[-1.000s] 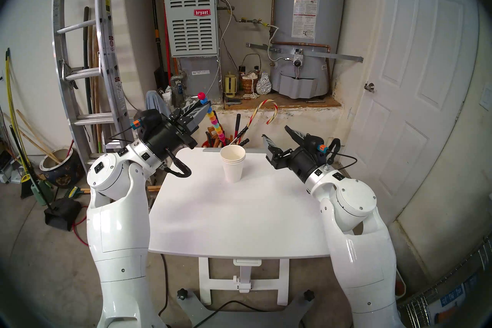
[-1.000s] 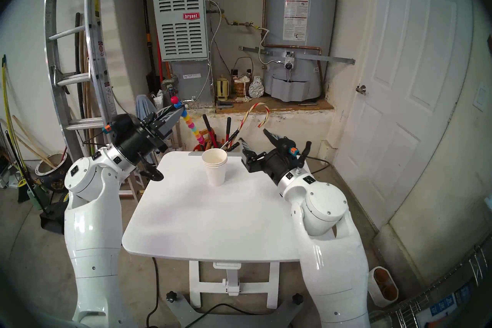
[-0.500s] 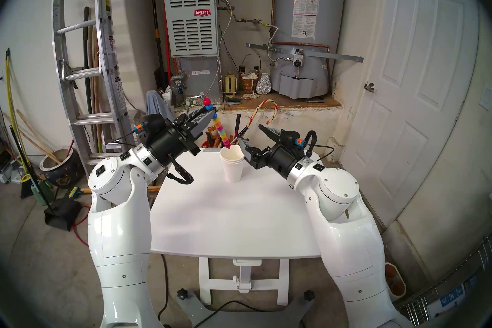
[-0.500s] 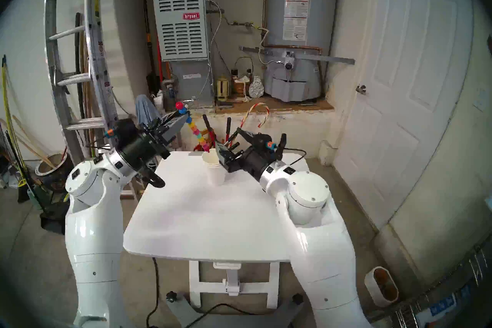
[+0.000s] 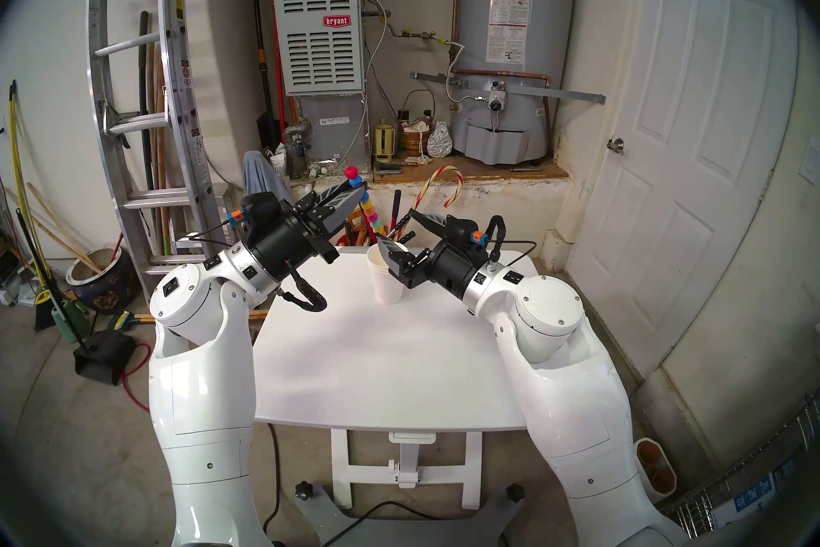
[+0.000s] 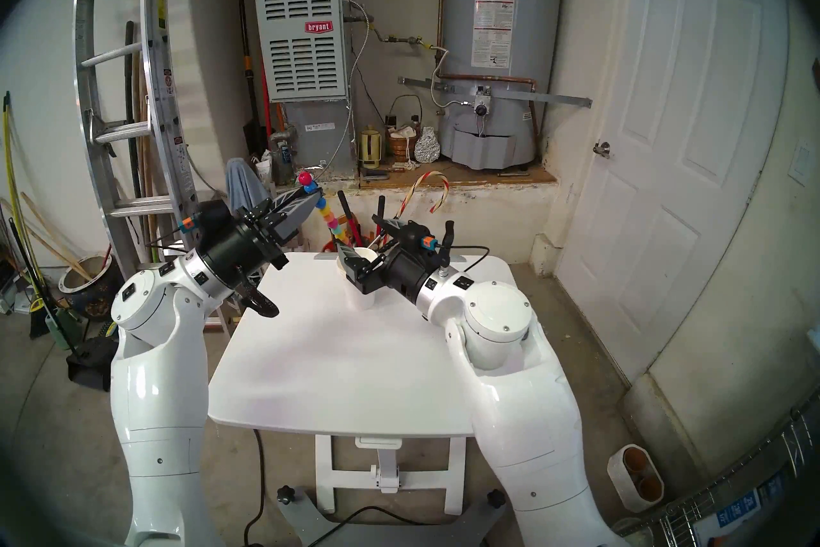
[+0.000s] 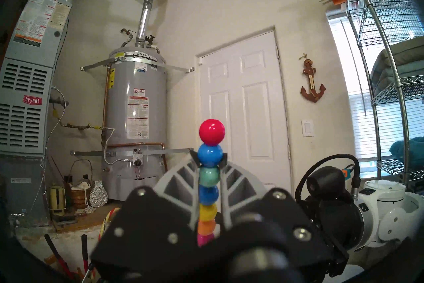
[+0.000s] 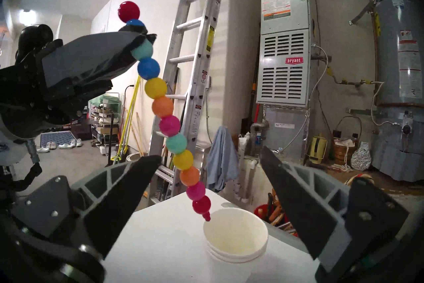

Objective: Switch the marker to another color

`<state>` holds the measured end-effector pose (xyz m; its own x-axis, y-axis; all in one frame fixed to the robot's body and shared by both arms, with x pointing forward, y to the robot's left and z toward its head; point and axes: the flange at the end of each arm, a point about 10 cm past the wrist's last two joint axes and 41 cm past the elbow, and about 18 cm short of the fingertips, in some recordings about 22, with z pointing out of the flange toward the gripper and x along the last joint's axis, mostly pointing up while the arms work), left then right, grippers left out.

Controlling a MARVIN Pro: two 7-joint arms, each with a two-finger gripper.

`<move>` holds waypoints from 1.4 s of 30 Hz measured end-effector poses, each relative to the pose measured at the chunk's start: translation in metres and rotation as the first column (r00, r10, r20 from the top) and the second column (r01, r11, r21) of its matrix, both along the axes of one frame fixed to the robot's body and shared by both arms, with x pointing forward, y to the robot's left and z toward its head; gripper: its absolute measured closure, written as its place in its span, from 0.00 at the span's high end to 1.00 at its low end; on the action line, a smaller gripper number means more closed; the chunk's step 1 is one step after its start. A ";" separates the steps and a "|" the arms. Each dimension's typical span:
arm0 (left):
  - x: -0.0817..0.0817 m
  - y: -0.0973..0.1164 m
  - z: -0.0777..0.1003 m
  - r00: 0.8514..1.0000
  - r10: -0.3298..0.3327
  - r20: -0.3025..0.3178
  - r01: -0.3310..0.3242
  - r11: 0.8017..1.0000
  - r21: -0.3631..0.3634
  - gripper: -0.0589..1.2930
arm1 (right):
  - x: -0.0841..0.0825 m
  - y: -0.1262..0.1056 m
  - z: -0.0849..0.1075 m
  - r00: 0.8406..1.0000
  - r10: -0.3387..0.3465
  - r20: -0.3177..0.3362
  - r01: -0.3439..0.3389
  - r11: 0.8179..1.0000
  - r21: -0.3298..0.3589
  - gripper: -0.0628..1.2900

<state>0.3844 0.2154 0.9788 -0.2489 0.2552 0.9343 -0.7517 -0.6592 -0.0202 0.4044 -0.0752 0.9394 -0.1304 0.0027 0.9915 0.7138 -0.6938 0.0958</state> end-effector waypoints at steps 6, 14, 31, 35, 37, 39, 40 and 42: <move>-0.001 0.000 -0.002 1.000 0.000 -0.003 0.000 1.000 -0.001 0.15 | -0.001 0.003 0.001 1.000 0.016 0.003 -0.016 1.000 -0.002 0.94; -0.001 -0.002 -0.001 1.000 -0.003 -0.001 0.003 1.000 -0.004 0.15 | 0.001 0.010 -0.002 0.999 0.035 -0.002 -0.035 0.999 0.001 0.94; -0.001 -0.013 -0.001 1.000 -0.025 -0.002 0.025 1.000 -0.003 0.15 | 0.005 0.010 -0.002 1.000 0.025 0.006 -0.025 1.000 0.009 0.94; 0.000 -0.013 -0.001 1.000 -0.024 -0.003 0.024 1.000 -0.002 0.15 | 0.005 0.010 -0.002 1.000 0.029 0.007 -0.029 1.000 0.011 0.94; 0.000 -0.013 -0.001 1.000 -0.023 -0.003 0.023 1.000 -0.002 0.15 | 0.004 0.011 -0.001 0.999 0.031 0.008 -0.031 0.999 0.012 0.94; 0.000 -0.014 -0.001 1.000 -0.023 -0.004 0.023 1.000 -0.002 0.15 | 0.004 0.011 -0.001 0.999 0.034 0.008 -0.034 0.999 0.012 0.94; 0.000 -0.014 -0.001 1.000 -0.022 -0.004 0.022 1.000 -0.002 0.15 | 0.004 0.011 -0.001 0.999 0.035 0.008 -0.035 0.999 0.013 0.93; 0.000 -0.014 -0.001 1.000 -0.022 -0.005 0.022 1.000 -0.002 0.15 | 0.004 0.011 -0.001 0.999 0.038 0.007 -0.038 0.999 0.013 0.90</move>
<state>0.3845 0.2014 0.9778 -0.2388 0.2621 0.9350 -0.7662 -0.6424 -0.0156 0.4084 -0.0642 0.9383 -0.1371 -0.0158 0.9904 0.7388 -0.6677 0.0916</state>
